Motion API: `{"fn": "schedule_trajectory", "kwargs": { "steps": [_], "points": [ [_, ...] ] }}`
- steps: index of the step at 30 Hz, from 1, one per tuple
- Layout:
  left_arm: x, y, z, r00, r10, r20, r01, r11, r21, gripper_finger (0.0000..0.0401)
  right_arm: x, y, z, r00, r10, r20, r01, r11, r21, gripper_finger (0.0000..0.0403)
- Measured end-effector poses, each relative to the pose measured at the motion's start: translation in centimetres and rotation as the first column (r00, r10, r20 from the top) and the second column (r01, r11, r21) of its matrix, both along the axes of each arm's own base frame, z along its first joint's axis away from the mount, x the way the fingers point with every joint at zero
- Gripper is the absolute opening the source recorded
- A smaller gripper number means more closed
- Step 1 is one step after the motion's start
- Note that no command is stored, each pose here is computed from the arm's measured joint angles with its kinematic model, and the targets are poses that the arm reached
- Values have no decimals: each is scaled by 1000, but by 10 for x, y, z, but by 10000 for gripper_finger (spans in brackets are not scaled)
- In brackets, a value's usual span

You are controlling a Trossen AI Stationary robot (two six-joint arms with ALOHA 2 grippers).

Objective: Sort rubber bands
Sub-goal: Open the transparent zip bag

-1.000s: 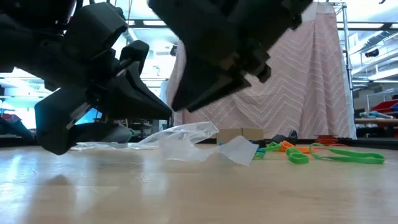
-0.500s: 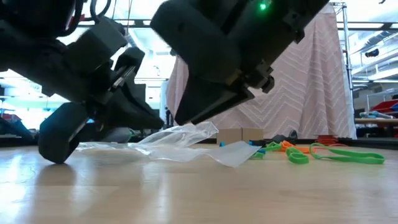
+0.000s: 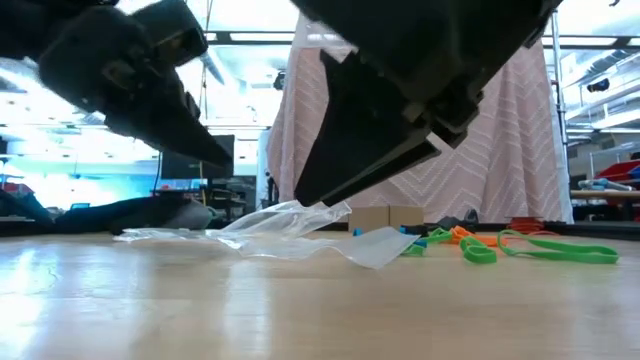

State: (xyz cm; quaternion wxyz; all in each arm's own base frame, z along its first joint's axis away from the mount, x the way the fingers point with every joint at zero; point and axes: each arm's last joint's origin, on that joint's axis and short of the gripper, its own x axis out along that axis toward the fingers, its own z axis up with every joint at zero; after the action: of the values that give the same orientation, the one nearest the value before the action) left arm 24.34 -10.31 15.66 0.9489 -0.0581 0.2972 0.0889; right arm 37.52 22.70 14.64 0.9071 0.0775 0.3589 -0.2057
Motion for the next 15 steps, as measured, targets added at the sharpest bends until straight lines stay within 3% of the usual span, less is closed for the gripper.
{"fn": "schedule_trajectory", "kwargs": {
  "steps": [4,8,15],
  "points": [
    [0,6,-10,998,-35,-52,23,978,-206,61,-3,6,0,1000,21,-1,-21,1000,9,119],
    [-6,16,-25,998,-20,-67,-10,906,-424,105,-7,12,0,999,47,-11,-47,999,27,121],
    [-24,38,-43,989,147,18,-107,793,-599,178,-12,24,1,998,61,17,-62,997,52,135]
  ]
}}
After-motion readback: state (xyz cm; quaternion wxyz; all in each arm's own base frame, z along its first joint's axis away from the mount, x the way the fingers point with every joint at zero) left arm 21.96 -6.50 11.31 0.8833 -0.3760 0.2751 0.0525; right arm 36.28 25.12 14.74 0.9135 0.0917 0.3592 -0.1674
